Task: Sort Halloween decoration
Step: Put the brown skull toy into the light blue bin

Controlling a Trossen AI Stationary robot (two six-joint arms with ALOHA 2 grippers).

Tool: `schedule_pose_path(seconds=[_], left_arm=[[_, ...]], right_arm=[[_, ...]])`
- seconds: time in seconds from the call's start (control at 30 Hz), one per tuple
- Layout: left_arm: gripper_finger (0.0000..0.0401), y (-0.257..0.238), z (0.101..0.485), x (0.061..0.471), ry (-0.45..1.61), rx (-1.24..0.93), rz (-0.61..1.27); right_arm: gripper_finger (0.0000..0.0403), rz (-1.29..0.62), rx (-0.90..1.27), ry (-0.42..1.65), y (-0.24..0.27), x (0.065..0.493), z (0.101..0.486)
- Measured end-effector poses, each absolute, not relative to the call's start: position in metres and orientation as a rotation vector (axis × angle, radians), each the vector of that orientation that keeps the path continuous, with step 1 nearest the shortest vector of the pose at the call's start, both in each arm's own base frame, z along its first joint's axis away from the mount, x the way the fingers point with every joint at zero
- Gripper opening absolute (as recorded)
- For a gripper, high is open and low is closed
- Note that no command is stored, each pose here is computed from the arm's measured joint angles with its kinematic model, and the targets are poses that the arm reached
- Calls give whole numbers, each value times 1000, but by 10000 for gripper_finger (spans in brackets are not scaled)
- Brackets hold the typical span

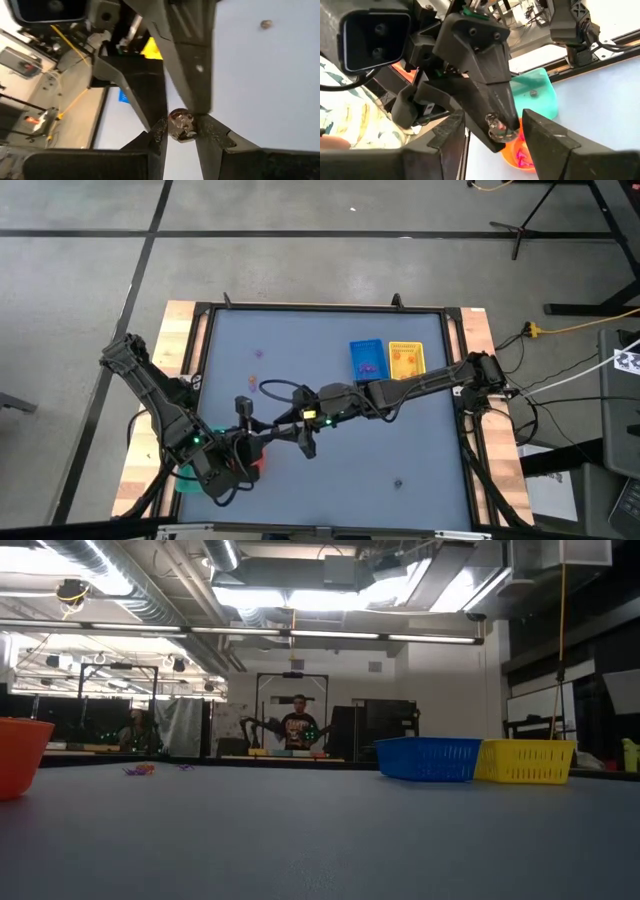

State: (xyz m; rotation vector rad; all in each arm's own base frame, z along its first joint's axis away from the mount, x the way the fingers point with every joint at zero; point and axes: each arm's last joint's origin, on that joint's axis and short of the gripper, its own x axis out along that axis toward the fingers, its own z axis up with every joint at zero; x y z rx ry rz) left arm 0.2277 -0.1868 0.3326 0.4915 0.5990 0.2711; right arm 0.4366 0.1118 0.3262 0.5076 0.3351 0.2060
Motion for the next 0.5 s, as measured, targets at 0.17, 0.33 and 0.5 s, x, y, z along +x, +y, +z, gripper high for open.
schedule_pose_path(seconds=[0.17, 0.33, 0.5], left_arm=[[62, -188, 330, 227, 652, 461, 193], [62, -191, 327, 225, 726, 388, 86], [62, -186, 319, 215, 894, 206, 92]], right_arm=[[190, 258, 513, 376, 110, 436, 324], [189, 317, 521, 497, 109, 433, 315], [189, 290, 483, 632, 108, 427, 303]])
